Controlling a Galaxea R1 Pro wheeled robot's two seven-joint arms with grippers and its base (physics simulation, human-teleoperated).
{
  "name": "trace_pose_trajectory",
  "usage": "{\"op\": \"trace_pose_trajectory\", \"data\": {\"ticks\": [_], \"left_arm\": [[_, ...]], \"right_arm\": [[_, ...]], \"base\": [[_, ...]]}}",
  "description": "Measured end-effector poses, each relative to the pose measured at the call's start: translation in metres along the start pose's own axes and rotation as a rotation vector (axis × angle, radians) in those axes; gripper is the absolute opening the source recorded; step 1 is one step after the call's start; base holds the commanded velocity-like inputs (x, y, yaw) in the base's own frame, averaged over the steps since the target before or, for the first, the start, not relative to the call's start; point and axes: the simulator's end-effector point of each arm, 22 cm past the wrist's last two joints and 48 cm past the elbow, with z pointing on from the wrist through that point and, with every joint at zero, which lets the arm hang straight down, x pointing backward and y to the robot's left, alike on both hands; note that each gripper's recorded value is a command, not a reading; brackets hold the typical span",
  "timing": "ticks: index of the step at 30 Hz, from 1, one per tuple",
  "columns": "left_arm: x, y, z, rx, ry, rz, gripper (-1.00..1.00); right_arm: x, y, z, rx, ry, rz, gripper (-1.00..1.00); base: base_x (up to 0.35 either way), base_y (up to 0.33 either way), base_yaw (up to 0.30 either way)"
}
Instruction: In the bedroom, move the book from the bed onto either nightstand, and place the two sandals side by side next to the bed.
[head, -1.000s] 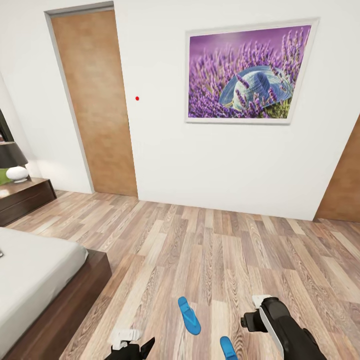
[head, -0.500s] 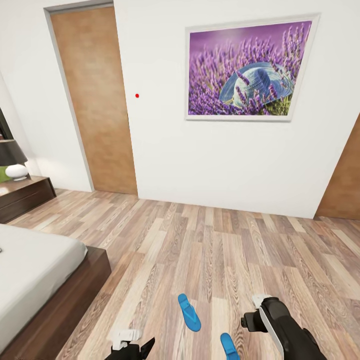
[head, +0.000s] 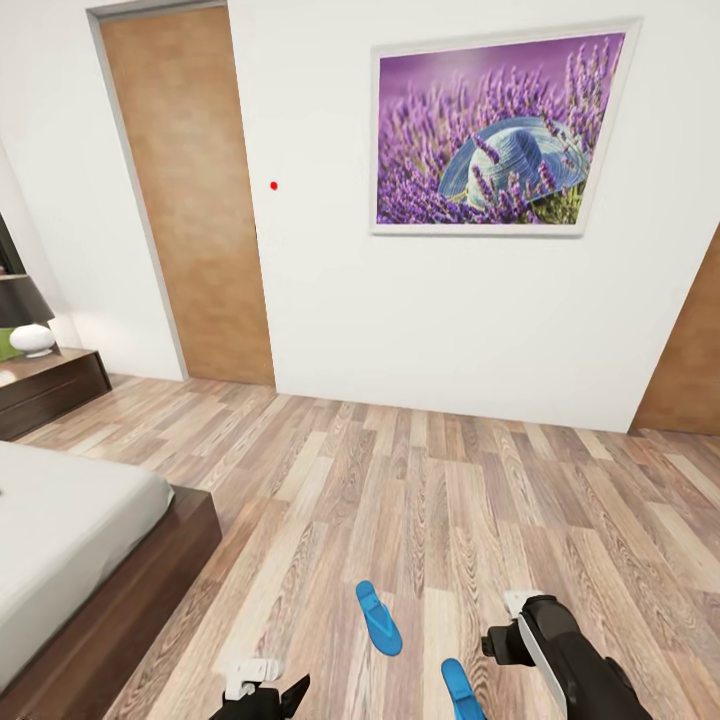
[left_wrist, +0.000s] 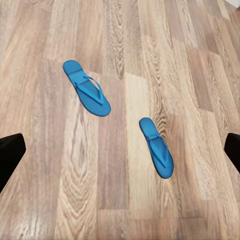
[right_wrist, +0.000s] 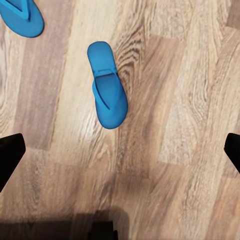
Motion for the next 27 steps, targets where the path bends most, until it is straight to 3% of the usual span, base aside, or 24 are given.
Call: {"op": "trace_pose_trajectory", "data": {"ticks": [27], "left_arm": [[0.047,0.023,0.025,0.002,-0.001,0.002,1.0]], "right_arm": [[0.028,0.002,0.051,-0.002,-0.002,0.003,1.0]], "base": [[0.0,0.0,0.0]]}}
